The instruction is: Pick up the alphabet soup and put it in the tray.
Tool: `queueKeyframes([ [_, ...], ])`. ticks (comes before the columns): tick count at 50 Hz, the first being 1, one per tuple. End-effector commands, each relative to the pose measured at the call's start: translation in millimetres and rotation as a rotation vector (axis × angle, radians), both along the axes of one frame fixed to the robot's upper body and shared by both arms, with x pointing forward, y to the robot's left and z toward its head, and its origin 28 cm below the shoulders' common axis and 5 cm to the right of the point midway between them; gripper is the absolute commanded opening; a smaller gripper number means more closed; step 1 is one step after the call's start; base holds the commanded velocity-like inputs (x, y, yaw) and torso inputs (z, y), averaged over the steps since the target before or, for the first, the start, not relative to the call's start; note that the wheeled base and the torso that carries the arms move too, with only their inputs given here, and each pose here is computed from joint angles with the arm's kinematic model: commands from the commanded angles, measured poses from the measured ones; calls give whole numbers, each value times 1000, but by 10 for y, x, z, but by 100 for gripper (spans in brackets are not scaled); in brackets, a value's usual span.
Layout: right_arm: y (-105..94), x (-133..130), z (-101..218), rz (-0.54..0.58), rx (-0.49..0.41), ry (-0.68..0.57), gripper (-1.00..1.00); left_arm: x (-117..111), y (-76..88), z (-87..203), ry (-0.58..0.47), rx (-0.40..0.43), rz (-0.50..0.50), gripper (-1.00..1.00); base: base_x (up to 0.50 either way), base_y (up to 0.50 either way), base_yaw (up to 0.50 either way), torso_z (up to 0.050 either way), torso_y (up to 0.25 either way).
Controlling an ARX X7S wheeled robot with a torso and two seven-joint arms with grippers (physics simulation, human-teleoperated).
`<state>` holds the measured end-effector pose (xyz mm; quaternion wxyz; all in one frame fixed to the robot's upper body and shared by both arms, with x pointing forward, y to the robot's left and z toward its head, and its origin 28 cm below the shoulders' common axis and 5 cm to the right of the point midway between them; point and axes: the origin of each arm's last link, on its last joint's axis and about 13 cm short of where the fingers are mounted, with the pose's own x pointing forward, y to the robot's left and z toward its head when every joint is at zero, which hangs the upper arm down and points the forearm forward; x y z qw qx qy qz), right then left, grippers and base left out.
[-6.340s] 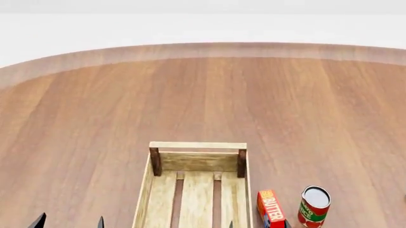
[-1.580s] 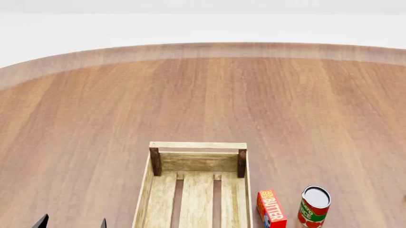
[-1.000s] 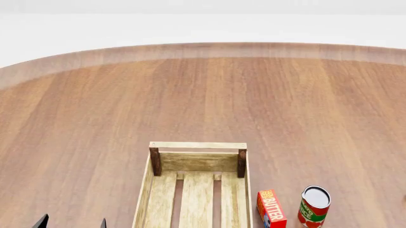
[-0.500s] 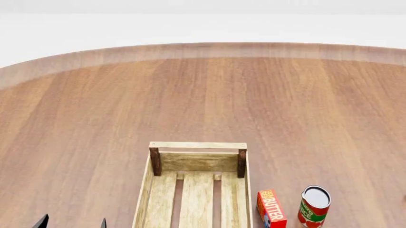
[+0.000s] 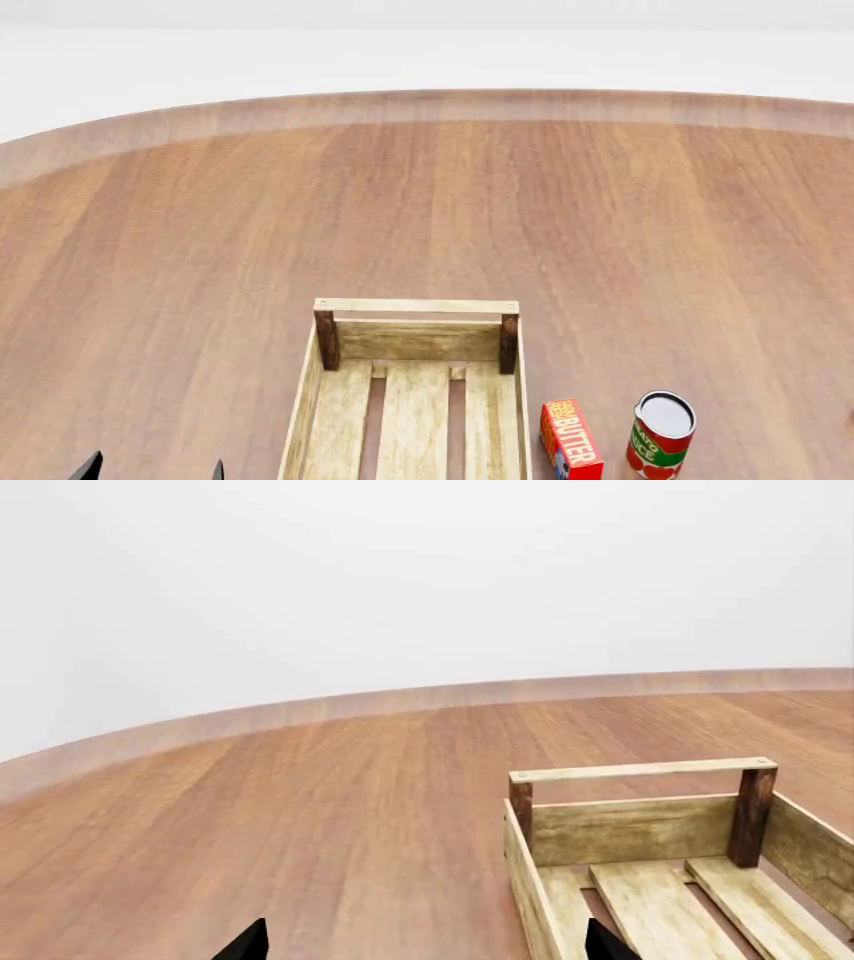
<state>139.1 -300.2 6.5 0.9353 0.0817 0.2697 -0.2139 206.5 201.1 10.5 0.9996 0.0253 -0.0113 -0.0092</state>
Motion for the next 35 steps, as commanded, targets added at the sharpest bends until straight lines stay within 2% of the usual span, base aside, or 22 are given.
queueKeyframes([
  [1, 20, 44, -21, 3, 2, -4, 100, 7, 0, -1, 3, 0, -1, 100, 0, 0, 0, 0, 0],
  [15, 27, 66, -102, 5, 12, 5, 100, -3, 0, -3, 2, 0, -2, 100, 0, 0, 0, 0, 0],
  [16, 33, 74, -101, 7, 10, 4, -100, 0, -2, 0, 3, 0, -1, 100, 0, 0, 0, 0, 0],
  [25, 62, 70, 9, -3, -8, -38, -100, -4, -2, 2, 1, 1, -2, 100, 0, 0, 0, 0, 0],
  [35, 201, 34, 383, 19, -59, -133, -100, -2, -5, 2, 1, 1, -2, 100, 0, 0, 0, 0, 0],
])
